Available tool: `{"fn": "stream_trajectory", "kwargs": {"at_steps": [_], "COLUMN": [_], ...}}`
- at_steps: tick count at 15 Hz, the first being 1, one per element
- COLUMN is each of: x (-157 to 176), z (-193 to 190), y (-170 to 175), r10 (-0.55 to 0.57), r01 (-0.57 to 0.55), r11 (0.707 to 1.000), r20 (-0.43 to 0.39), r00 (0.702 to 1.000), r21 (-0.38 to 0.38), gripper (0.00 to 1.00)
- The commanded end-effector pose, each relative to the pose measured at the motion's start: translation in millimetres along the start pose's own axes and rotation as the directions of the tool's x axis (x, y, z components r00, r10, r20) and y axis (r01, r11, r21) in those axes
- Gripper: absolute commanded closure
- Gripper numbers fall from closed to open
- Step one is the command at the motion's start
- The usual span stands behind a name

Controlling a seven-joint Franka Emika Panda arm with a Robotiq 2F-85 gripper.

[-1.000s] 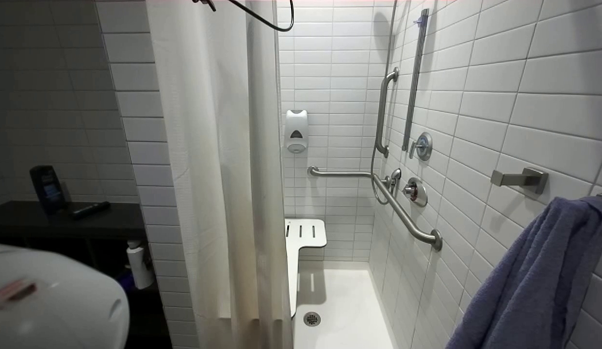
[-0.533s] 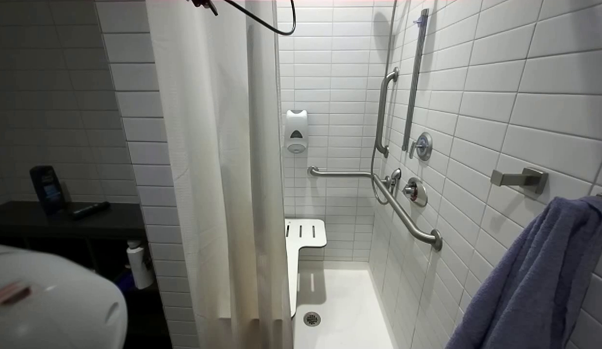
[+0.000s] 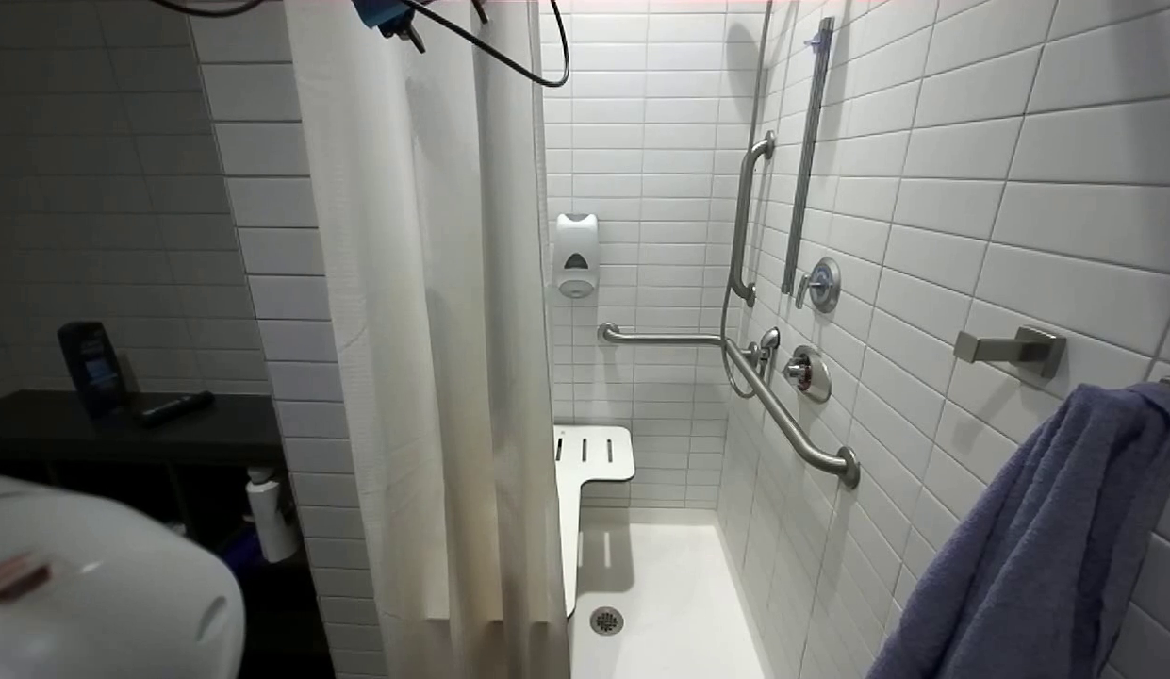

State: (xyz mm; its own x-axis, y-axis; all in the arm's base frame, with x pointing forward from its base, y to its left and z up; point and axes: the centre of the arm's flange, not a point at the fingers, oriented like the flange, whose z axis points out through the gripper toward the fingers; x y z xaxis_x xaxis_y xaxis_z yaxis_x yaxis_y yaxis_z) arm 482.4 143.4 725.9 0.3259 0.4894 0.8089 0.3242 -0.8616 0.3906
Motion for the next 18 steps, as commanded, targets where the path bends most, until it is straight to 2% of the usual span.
{"fn": "stream_trajectory", "kwargs": {"at_steps": [1, 2, 3, 5, 12, 13, 14, 15, 16, 18], "x": [17, 19, 21, 26, 33, 34, 34, 35, 35, 36], "z": [4, 1, -1, -6, -8, -8, -8, -9, -10, -16], "y": [-2, -3, -5, -7, -11, -11, -12, -12, -14, -18], "r10": [-0.015, -0.027, -0.041, -0.062, -0.053, -0.053, -0.048, -0.065, -0.071, -0.090], "r01": [0.014, 0.026, 0.039, 0.058, 0.045, 0.044, 0.039, 0.054, 0.059, 0.075], "r11": [0.999, 0.999, 0.998, 0.996, 0.992, 0.991, 0.988, 0.984, 0.981, 0.975], "r20": [-0.030, -0.038, -0.044, -0.053, -0.067, -0.066, -0.058, -0.059, -0.060, -0.066], "r00": [0.999, 0.999, 0.998, 0.997, 0.996, 0.996, 0.997, 0.996, 0.996, 0.994], "r21": [-0.035, -0.041, -0.053, -0.071, -0.120, -0.129, -0.151, -0.171, -0.184, -0.209], "gripper": [0.00, 0.25, 0.26, 0.39, 0.94, 0.99, 0.60, 0.64, 0.64, 0.54]}}
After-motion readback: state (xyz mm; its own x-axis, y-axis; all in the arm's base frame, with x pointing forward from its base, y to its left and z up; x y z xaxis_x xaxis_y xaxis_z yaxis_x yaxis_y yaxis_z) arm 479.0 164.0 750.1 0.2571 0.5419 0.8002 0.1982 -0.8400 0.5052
